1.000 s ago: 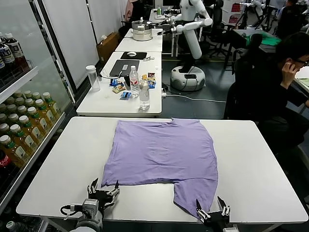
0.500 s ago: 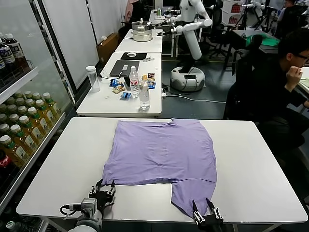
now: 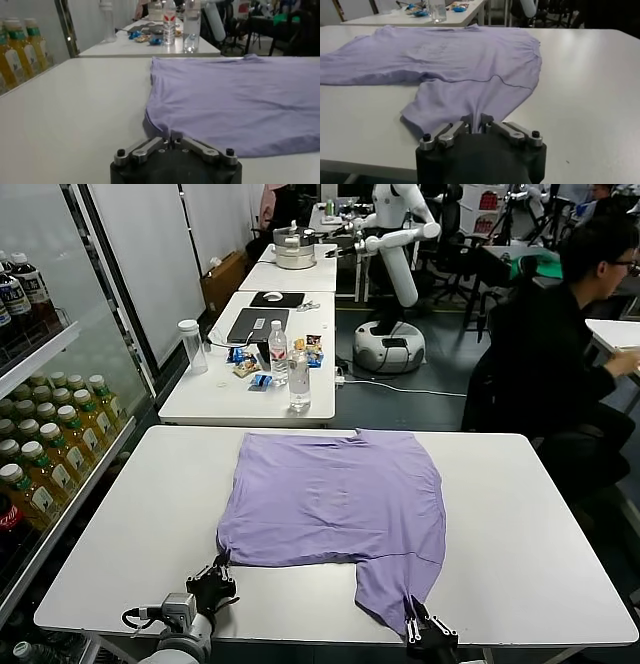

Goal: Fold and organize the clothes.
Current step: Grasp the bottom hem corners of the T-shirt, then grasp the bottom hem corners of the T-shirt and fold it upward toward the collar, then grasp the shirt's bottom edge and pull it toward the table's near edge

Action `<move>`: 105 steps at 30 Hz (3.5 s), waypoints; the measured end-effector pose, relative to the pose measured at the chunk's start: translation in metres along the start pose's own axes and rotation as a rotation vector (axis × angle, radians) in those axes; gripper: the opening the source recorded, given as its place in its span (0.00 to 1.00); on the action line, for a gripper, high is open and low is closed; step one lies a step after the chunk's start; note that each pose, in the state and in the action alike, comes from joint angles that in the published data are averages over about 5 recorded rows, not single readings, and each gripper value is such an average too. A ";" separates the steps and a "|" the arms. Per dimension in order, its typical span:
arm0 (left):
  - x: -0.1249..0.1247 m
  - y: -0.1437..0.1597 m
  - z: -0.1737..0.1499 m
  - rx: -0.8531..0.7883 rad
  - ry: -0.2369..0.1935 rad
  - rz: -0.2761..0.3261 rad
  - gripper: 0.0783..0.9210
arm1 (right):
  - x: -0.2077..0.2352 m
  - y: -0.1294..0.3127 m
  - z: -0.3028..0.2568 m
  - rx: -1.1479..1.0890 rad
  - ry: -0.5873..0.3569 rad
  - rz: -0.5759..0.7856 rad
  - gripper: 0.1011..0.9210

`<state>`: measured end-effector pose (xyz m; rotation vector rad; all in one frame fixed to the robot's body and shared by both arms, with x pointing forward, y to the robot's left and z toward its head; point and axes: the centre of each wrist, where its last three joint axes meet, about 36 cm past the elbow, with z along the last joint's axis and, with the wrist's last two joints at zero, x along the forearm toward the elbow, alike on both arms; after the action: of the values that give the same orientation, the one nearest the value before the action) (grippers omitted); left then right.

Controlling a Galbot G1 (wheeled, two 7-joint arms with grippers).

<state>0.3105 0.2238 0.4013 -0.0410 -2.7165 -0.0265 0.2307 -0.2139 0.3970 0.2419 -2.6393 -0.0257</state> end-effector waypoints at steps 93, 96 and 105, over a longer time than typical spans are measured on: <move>-0.108 0.015 -0.017 0.058 -0.009 -0.027 0.25 | -0.150 -0.079 -0.073 0.065 -0.047 0.115 0.35; -0.109 0.017 -0.018 0.075 -0.013 -0.026 0.14 | -0.148 -0.080 -0.073 0.062 -0.045 0.114 0.24; -0.101 0.022 -0.019 0.122 -0.035 -0.015 0.02 | -0.134 -0.083 -0.070 0.059 -0.041 0.115 0.04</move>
<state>0.4109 0.2424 0.3768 0.0151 -2.7480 0.1373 0.3934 -0.2705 0.3913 0.1106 -2.6933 0.0863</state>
